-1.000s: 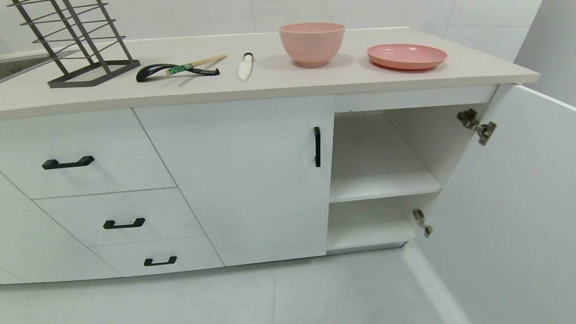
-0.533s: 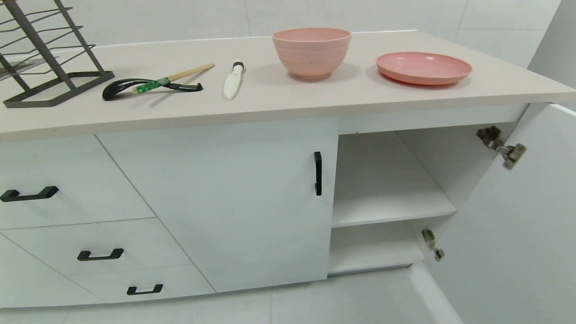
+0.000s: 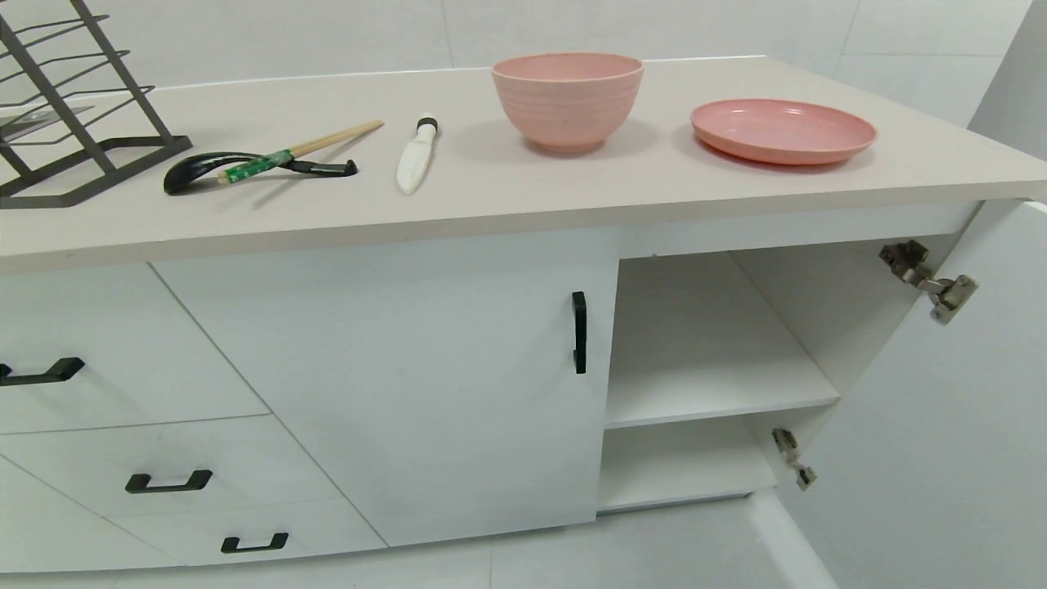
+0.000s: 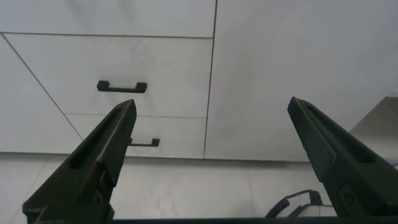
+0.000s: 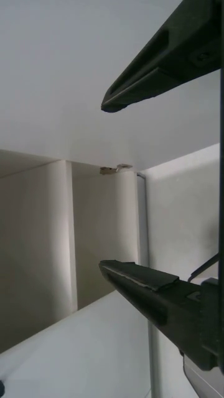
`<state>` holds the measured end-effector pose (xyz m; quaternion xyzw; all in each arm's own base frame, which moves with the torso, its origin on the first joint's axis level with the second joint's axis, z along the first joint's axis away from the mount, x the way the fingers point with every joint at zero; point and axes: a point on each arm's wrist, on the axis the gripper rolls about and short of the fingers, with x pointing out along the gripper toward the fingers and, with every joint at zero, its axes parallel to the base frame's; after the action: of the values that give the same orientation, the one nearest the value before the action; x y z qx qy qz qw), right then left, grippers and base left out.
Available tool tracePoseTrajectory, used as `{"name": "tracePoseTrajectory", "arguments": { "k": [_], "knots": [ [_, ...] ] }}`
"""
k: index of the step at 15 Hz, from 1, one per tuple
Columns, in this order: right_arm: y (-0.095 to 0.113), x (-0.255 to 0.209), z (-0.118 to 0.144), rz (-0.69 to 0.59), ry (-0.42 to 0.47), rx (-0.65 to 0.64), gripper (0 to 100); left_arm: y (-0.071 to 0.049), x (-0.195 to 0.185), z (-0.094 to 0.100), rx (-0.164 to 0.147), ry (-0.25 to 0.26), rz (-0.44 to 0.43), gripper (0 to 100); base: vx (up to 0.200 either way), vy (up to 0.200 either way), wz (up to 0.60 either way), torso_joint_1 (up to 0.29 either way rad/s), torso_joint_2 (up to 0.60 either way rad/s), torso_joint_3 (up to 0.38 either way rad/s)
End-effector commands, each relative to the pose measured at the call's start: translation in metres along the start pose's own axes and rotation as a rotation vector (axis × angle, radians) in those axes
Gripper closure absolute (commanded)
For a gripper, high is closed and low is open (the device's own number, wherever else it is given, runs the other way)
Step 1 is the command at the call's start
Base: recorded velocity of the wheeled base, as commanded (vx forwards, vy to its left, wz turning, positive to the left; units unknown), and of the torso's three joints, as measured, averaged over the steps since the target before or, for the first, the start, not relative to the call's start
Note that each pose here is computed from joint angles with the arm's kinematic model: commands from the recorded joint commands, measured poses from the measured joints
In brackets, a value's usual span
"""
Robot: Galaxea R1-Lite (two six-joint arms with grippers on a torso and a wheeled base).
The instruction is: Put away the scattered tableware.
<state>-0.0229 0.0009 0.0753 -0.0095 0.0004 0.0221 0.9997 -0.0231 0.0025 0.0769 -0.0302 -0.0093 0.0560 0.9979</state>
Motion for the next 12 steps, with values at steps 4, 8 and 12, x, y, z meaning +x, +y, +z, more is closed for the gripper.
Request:
{"name": "tracePoseTrajectory", "arguments": {
  "k": [4,8,12],
  "knots": [
    [0.0000,0.0000,0.0000,0.000,0.000,0.001,0,0.0000,0.0002,0.0000,0.000,0.001,0.001,0,0.000,0.000,0.00,0.000,0.00,0.000],
    [0.0000,0.0000,0.0000,0.000,0.000,0.002,0,0.0000,0.0002,0.0000,0.000,0.001,0.001,0,0.000,0.000,0.00,0.166,-0.10,-0.051],
    [0.0000,0.0000,0.0000,0.000,0.000,0.001,0,0.0000,0.0002,0.0000,0.000,0.001,0.001,0,0.000,0.000,0.00,0.248,-0.38,-0.226]
  ]
}}
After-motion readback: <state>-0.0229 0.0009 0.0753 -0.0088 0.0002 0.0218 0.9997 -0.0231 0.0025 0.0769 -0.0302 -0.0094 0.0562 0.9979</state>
